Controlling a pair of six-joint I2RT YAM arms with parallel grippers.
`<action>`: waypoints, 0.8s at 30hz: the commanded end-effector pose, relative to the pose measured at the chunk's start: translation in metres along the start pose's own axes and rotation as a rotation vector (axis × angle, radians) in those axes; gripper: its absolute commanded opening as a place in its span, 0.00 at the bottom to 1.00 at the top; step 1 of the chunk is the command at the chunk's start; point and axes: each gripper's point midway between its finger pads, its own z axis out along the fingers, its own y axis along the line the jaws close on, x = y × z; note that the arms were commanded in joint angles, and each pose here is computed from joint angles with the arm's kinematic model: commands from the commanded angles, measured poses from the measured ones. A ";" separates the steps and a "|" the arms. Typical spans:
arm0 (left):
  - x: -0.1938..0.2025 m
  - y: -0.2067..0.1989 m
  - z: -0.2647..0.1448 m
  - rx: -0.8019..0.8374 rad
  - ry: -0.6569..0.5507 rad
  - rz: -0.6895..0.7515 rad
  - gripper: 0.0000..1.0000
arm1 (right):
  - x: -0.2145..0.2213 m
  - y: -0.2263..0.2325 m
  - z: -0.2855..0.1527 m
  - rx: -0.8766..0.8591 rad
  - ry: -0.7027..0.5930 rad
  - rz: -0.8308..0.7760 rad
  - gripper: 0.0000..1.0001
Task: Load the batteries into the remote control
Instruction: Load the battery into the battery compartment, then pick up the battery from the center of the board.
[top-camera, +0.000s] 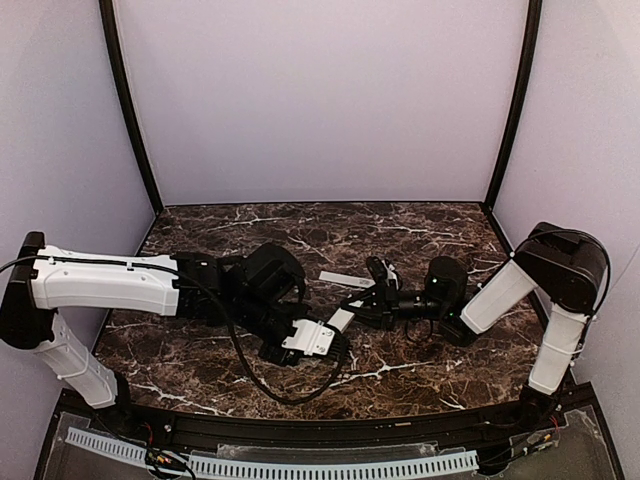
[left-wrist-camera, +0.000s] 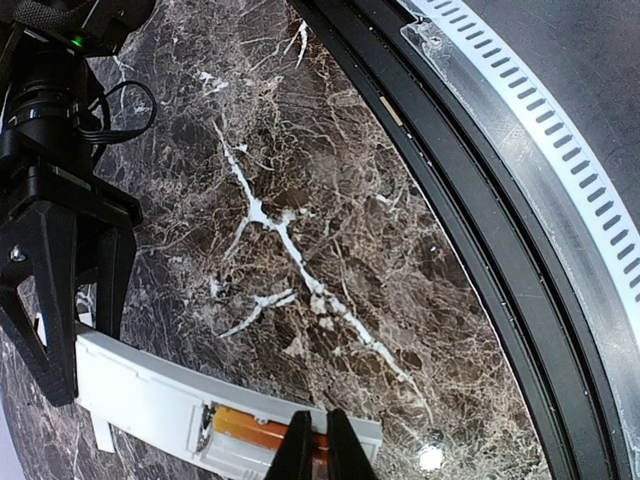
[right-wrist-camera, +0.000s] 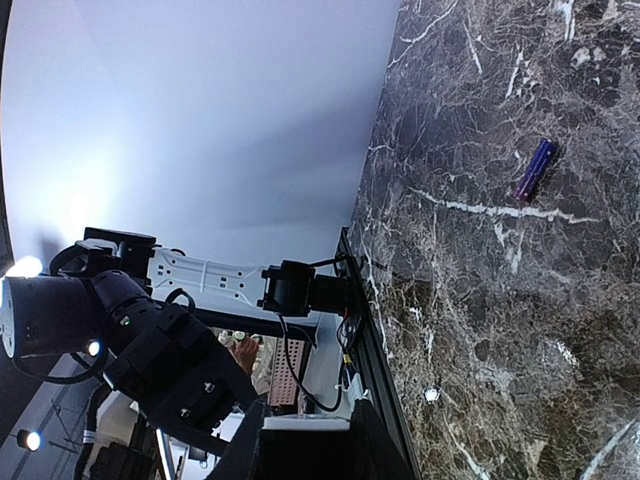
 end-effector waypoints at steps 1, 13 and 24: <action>0.014 -0.010 0.007 0.046 0.052 -0.027 0.07 | -0.001 0.065 -0.003 -0.197 -0.016 -0.192 0.00; -0.015 0.028 -0.020 -0.116 -0.054 -0.096 0.13 | -0.004 0.050 -0.010 -0.140 -0.039 -0.195 0.00; -0.004 0.105 -0.085 -0.414 -0.216 -0.576 0.63 | -0.033 0.024 -0.055 0.019 -0.139 -0.240 0.00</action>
